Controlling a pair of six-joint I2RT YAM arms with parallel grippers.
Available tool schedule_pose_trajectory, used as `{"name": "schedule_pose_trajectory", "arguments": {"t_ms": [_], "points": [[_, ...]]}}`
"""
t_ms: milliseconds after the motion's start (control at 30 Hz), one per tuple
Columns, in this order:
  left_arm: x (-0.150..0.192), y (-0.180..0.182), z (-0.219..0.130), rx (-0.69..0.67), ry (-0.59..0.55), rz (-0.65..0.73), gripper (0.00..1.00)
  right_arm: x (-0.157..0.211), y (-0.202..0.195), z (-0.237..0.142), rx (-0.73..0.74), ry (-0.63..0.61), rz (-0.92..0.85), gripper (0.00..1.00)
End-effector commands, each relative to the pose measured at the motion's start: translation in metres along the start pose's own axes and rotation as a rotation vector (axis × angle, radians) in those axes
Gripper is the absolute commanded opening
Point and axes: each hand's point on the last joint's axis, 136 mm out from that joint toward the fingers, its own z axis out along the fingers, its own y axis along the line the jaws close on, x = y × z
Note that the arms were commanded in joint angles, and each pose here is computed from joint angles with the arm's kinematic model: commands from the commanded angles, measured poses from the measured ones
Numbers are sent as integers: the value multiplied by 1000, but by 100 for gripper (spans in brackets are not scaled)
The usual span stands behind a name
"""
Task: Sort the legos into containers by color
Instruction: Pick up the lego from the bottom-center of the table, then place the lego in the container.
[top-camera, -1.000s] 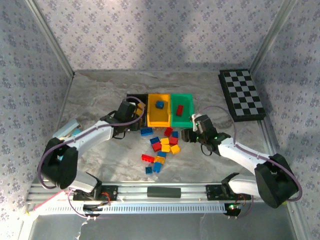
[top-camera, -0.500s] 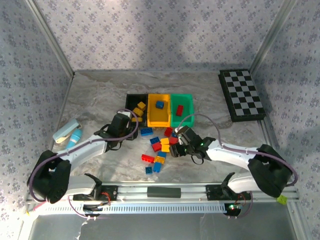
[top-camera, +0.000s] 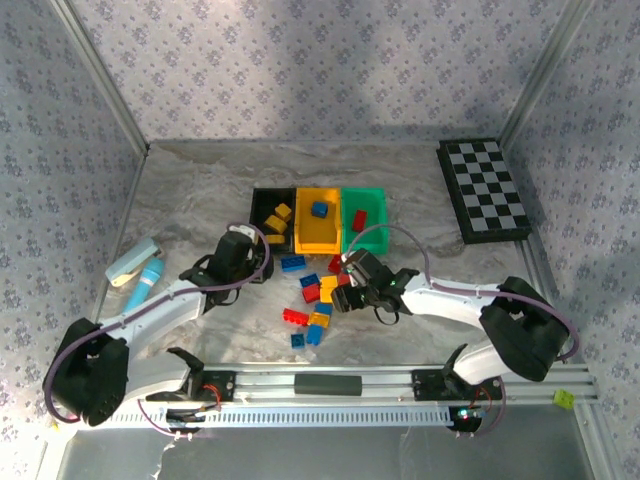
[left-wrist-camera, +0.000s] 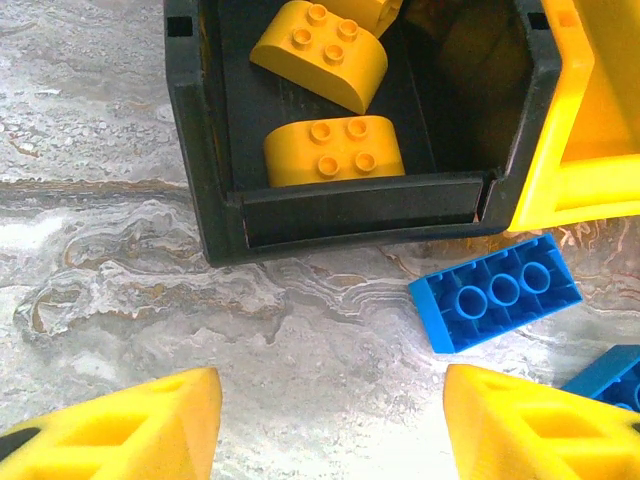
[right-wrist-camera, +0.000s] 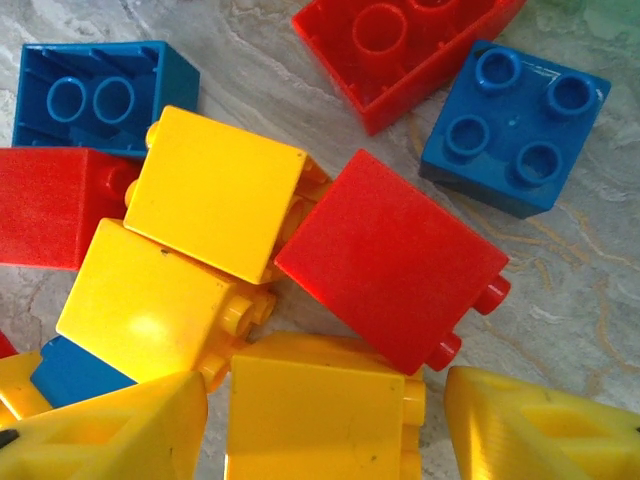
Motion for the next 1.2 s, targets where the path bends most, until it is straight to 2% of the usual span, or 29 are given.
{"name": "schedule_pose_trajectory", "arguments": {"t_ms": [0, 100, 267, 500, 667, 800, 1033, 1167], "points": [[2, 6, -2, -18, -7, -9, 60, 13, -2, 2, 30, 57, 2, 65], [2, 7, 0, -30, -4, -8, 60, 14, -4, 2, 40, 61, 2, 61], [6, 13, 5, -58, 13, -23, 60, 7, -1, -5, 35, 46, -10, 48], [16, 18, 5, -67, 22, -38, 60, -22, 9, -26, 30, -8, -34, 47], [22, 29, 5, -109, 37, -46, 60, -69, 25, -46, 13, -110, -74, 47], [21, 32, 6, -110, 47, -67, 60, -114, 45, -43, -15, -183, -86, 47], [19, 51, 9, -144, 49, -127, 58, -198, 80, -8, -6, -231, -112, 47], [24, 53, 16, -93, 57, -188, 58, -240, 98, 20, -5, -241, -142, 47]]}}
